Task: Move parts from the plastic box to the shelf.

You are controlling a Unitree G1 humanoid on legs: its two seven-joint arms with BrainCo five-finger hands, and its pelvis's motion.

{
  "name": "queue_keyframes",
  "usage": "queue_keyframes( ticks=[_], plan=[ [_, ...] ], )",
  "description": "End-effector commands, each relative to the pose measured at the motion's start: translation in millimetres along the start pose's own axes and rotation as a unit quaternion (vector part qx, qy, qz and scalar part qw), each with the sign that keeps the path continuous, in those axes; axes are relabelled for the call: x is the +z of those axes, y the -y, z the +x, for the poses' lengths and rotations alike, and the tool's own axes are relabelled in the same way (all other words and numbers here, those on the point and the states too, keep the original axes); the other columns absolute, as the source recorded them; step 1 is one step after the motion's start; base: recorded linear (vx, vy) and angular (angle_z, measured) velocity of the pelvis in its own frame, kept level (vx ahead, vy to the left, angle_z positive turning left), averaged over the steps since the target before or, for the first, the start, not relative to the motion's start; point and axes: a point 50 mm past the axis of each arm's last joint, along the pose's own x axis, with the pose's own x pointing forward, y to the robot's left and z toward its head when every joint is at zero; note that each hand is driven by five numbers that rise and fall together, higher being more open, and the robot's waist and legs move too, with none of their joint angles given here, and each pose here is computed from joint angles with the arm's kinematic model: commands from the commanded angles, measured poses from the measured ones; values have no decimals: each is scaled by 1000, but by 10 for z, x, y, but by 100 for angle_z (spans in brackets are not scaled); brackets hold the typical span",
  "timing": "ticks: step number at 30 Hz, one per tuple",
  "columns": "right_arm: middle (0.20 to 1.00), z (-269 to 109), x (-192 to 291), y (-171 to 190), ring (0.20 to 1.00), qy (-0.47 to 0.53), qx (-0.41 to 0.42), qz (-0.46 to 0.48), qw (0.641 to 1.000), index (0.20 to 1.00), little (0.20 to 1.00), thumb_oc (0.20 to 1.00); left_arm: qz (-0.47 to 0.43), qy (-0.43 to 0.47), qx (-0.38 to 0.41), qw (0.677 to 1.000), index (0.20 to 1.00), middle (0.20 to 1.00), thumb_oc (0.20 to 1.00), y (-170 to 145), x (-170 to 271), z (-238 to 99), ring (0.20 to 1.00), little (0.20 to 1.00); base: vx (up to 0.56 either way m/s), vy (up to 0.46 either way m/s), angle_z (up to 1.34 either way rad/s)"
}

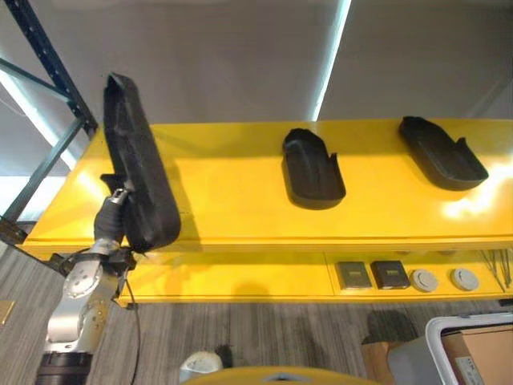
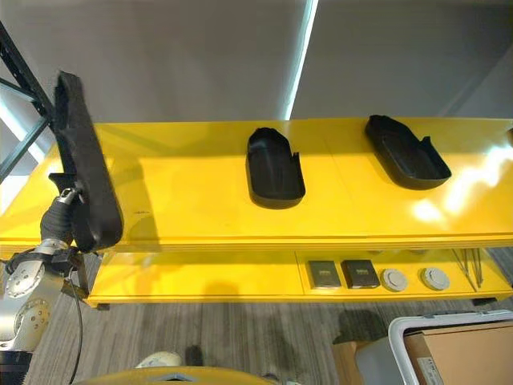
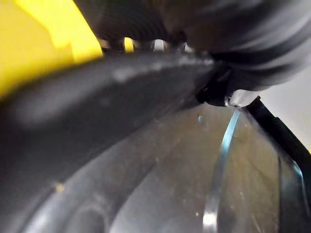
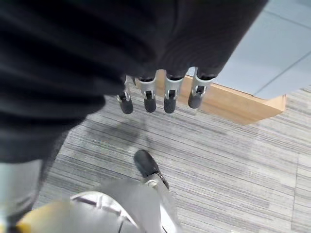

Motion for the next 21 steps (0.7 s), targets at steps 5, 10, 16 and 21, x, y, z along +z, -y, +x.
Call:
queue_keyframes(
  ticks=[5,10,16,21],
  plan=[
    [1000,-10,-146,132,1000,-23,-18,11,999,1000,1000,1000,21,102,-24,994,200,200,200,53,401,79,200,200,27,417,23],
    [1000,-10,-224,174,1000,-33,-19,23,999,1000,1000,1000,47,74,-32,996,200,200,200,3,349,101,200,200,31,441,-32],
    [1000,-15,-246,123,1000,-11,-14,43,999,1000,1000,1000,162,38,-35,985,200,200,200,-197,389,152,200,200,26,329,-23],
    [1000,-31,-219,55,1000,11,-3,4,1000,1000,1000,1000,242,13,-2,970,200,200,200,-352,445,165,200,200,11,-53,-18]
  ],
)
